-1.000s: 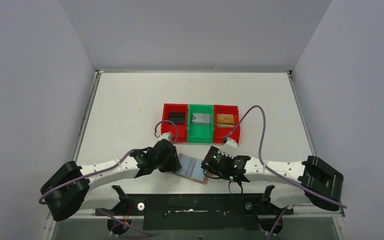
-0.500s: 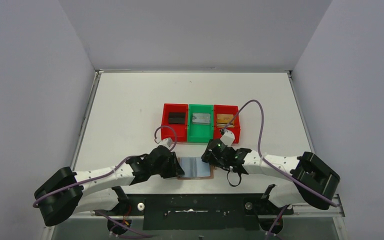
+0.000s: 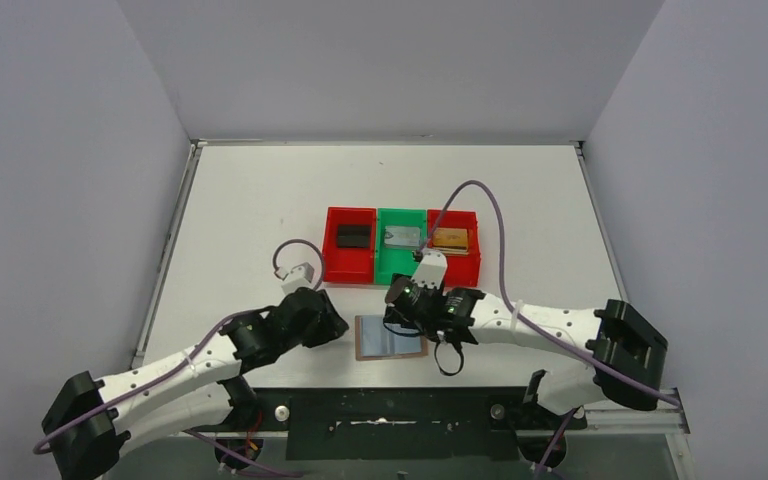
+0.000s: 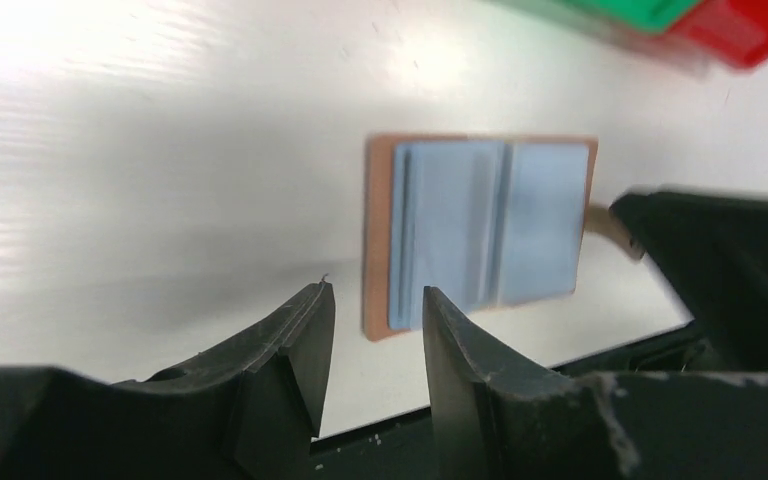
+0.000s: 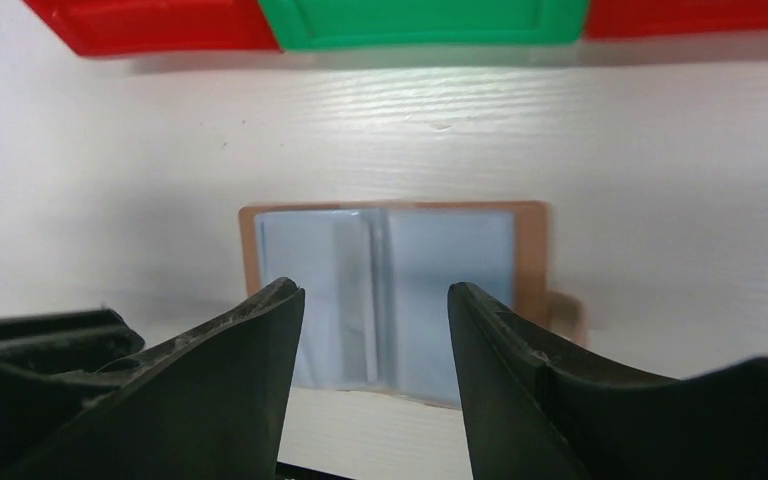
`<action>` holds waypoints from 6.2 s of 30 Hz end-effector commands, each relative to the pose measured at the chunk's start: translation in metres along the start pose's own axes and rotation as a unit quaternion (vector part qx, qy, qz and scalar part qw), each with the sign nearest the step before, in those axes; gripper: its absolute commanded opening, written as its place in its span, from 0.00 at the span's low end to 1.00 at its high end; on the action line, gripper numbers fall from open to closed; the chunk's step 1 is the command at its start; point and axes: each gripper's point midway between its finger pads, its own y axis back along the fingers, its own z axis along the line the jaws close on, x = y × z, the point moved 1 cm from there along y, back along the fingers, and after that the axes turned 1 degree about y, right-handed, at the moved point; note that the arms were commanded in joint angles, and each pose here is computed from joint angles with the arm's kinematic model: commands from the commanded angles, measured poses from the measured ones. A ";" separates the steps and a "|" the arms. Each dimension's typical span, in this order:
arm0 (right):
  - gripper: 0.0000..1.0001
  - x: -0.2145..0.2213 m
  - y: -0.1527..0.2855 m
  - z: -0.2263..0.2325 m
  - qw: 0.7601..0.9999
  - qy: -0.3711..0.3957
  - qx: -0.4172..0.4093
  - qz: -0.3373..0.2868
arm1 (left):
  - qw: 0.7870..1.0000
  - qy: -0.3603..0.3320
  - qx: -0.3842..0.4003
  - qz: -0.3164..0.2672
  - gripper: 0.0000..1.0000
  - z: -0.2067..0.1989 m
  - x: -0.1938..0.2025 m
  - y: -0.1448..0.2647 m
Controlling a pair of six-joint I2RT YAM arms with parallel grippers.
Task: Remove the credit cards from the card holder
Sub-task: Remove the credit card from the card holder.
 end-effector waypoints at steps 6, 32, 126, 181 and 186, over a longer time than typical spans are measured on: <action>0.56 0.023 -0.021 0.053 0.999 0.035 0.024 -0.008 | 0.995 0.074 -0.046 -0.058 0.39 0.045 -0.048 0.016; 0.16 0.050 -0.039 0.071 0.994 0.091 0.051 0.025 | 0.995 0.083 -0.023 -0.053 0.39 0.046 -0.045 0.017; 0.44 0.019 0.010 -0.036 0.979 -0.177 -0.089 -0.045 | 0.931 -0.147 0.295 0.154 0.51 -0.114 0.026 -0.046; 0.04 0.065 -0.024 -0.057 0.988 -0.150 0.006 0.042 | 0.977 -0.157 0.064 0.131 0.43 -0.040 0.022 -0.056; 0.09 0.050 -0.017 -0.036 0.989 -0.141 -0.044 0.024 | 0.975 -0.164 0.055 0.143 0.33 -0.038 0.028 -0.061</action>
